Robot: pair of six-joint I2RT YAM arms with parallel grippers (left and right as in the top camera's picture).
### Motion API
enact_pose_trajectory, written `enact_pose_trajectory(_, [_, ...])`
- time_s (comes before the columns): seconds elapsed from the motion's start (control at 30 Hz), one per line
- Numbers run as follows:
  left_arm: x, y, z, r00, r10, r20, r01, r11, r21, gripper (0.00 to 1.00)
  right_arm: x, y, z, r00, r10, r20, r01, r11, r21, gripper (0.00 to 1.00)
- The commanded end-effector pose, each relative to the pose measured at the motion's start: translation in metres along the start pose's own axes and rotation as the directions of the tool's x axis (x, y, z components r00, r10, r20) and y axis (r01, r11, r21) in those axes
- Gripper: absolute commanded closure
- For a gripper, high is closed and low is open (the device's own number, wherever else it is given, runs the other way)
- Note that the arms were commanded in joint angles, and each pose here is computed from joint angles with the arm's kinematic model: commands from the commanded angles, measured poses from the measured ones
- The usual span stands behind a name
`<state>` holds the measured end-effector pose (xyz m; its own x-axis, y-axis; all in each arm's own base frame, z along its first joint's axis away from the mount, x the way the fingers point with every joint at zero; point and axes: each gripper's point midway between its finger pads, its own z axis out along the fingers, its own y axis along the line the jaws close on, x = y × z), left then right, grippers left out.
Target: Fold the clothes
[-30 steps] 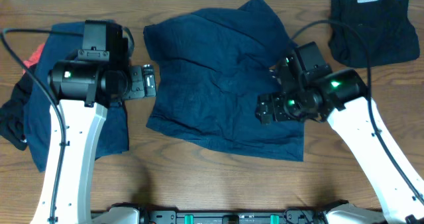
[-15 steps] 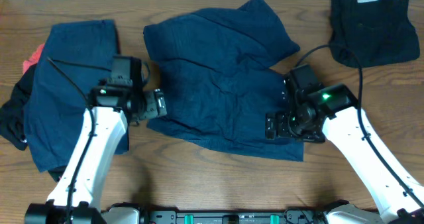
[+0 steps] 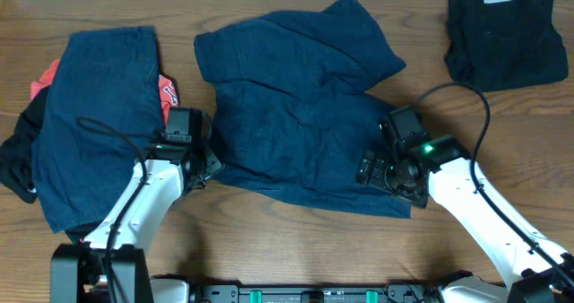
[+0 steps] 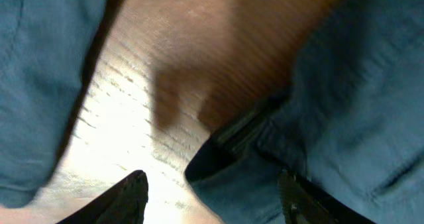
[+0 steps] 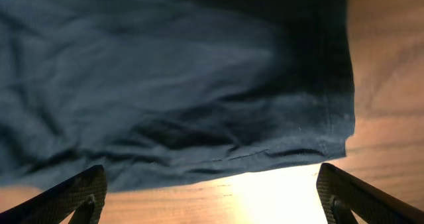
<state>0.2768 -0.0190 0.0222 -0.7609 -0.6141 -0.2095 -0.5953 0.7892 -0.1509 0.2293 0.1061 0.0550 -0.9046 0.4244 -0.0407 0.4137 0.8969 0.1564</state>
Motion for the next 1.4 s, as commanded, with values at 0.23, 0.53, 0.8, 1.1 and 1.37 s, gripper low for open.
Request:
enact_pose_trajectory(0.23, [-0.005, 0.0, 0.029, 0.925, -0.381, 0.016, 0.381, 0.924, -0.018, 0.35, 0.001, -0.016, 0.013, 0.978, 0.209, 0.027, -0.21, 0.977, 0.043, 0.01])
enact_pose_trajectory(0.53, [0.007, -0.012, 0.037, 0.896, -0.437, -0.075, 0.439, 0.899, 0.011, 0.91, 0.01, -0.023, 0.013, 0.977, 0.213, -0.003, -0.212, 0.974, 0.075, 0.32])
enact_pose_trajectory(0.8, [0.004, -0.013, 0.037, 0.897, -0.437, -0.068, 0.439, 0.898, 0.019, 0.94, 0.024, -0.033, 0.011, 0.926, 0.376, -0.036, -0.369, 0.92, 0.13, 0.27])
enact_pose_trajectory(1.1, [0.004, -0.013, 0.037, 0.906, -0.418, -0.068, 0.42, 0.907, 0.02, 0.94, 0.015, -0.048, 0.014, 0.882, 0.467, 0.069, -0.471, 0.866, 0.168, 0.3])
enact_pose_trajectory(1.37, [0.005, -0.013, 0.037, 0.914, -0.4, -0.069, 0.402, 0.916, 0.019, 0.94, 0.014, -0.053, 0.031, 0.881, 0.464, 0.091, -0.473, 0.869, 0.144, 0.32])
